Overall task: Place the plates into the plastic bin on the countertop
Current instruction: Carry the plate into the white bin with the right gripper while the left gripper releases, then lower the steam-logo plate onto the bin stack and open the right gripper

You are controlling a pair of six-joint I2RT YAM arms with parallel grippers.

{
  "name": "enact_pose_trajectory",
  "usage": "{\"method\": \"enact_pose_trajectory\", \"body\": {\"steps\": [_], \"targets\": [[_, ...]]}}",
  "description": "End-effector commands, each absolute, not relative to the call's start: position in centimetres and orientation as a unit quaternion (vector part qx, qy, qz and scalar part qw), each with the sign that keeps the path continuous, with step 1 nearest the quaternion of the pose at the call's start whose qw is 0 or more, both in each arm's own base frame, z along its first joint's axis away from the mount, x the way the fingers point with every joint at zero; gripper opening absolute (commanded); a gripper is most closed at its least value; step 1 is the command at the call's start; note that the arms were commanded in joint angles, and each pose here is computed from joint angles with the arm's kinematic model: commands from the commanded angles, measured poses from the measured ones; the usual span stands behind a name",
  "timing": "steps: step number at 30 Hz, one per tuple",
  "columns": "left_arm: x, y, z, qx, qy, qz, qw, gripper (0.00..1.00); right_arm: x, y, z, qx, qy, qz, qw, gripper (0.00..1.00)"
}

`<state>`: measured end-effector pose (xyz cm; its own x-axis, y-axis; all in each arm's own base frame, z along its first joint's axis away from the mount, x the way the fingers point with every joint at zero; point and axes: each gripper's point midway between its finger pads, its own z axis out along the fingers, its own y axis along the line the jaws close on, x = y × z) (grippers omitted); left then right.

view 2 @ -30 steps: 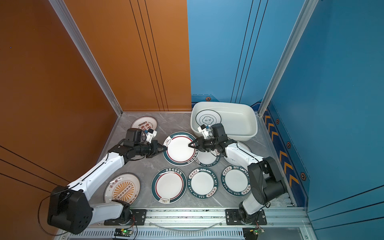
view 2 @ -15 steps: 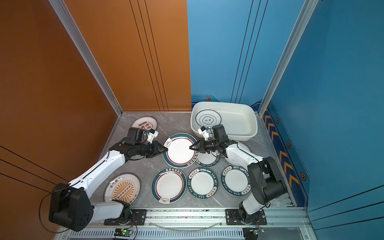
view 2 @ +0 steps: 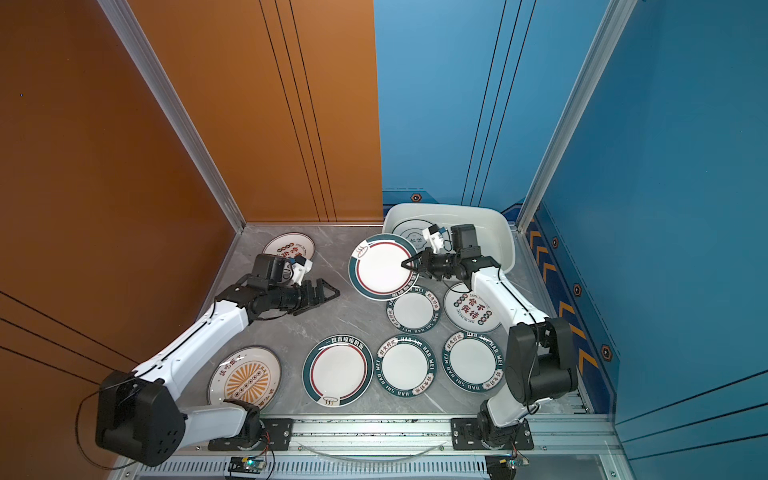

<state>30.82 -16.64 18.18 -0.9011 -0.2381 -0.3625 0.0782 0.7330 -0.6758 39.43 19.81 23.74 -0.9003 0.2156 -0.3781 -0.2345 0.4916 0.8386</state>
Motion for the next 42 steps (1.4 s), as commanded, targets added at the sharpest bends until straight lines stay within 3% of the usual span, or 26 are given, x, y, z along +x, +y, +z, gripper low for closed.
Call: {"method": "enact_pose_trajectory", "body": {"steps": [1,11,21,42], "targets": [[31.1,-13.5,17.0,-0.093,0.914,-0.322,0.229,0.98,42.8,17.0,24.7,0.052,0.841,0.474,0.254,0.0],[31.5,-6.9,15.1,-0.194,0.912,-0.258,0.252,0.98,52.3,8.3,23.4,0.205,0.844,0.386,0.311,0.0],[31.3,-5.5,15.4,-0.216,0.896,-0.285,0.262,1.0,57.5,6.1,18.2,0.254,0.859,0.339,0.287,0.0],[30.2,-3.8,13.3,-0.241,0.894,-0.291,0.242,0.98,59.3,6.8,9.8,0.274,0.897,0.269,0.22,0.0]]}}
